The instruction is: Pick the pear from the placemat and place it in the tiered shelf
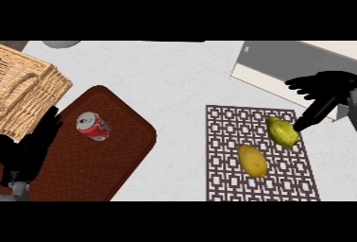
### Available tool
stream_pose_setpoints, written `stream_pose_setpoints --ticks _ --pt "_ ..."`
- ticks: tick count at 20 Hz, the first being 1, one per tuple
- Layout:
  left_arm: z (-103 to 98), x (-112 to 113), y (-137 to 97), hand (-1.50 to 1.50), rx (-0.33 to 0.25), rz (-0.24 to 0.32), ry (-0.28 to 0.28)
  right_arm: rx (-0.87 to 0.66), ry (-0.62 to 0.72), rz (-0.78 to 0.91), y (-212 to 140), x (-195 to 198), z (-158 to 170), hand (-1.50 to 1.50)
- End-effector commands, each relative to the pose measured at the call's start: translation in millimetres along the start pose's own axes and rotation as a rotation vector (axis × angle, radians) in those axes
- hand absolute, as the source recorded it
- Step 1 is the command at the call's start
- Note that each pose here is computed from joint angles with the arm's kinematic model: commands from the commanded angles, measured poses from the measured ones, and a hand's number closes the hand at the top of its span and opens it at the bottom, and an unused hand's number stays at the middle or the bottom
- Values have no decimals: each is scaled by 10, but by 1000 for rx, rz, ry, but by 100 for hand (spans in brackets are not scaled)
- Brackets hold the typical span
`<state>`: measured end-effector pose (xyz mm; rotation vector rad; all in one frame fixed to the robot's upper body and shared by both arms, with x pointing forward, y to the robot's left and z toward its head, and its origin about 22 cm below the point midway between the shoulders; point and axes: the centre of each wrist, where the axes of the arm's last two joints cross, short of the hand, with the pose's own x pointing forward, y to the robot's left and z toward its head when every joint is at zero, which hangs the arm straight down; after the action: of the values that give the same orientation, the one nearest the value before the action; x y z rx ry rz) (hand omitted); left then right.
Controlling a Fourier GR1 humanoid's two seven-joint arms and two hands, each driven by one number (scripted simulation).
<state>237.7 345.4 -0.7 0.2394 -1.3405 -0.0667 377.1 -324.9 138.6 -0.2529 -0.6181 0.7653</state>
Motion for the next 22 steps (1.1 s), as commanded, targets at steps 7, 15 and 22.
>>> stream_pose_setpoints --ticks 7,15,22 --pt "-8 104 36 0 3 2 6 121 90 193 71 -7 -325 -150" --pt "-1 -86 63 0 33 8 -9 136 135 234 80 -144 -560 -150" --pt "120 48 89 0 29 -10 -5 126 110 206 346 -275 -831 -150"
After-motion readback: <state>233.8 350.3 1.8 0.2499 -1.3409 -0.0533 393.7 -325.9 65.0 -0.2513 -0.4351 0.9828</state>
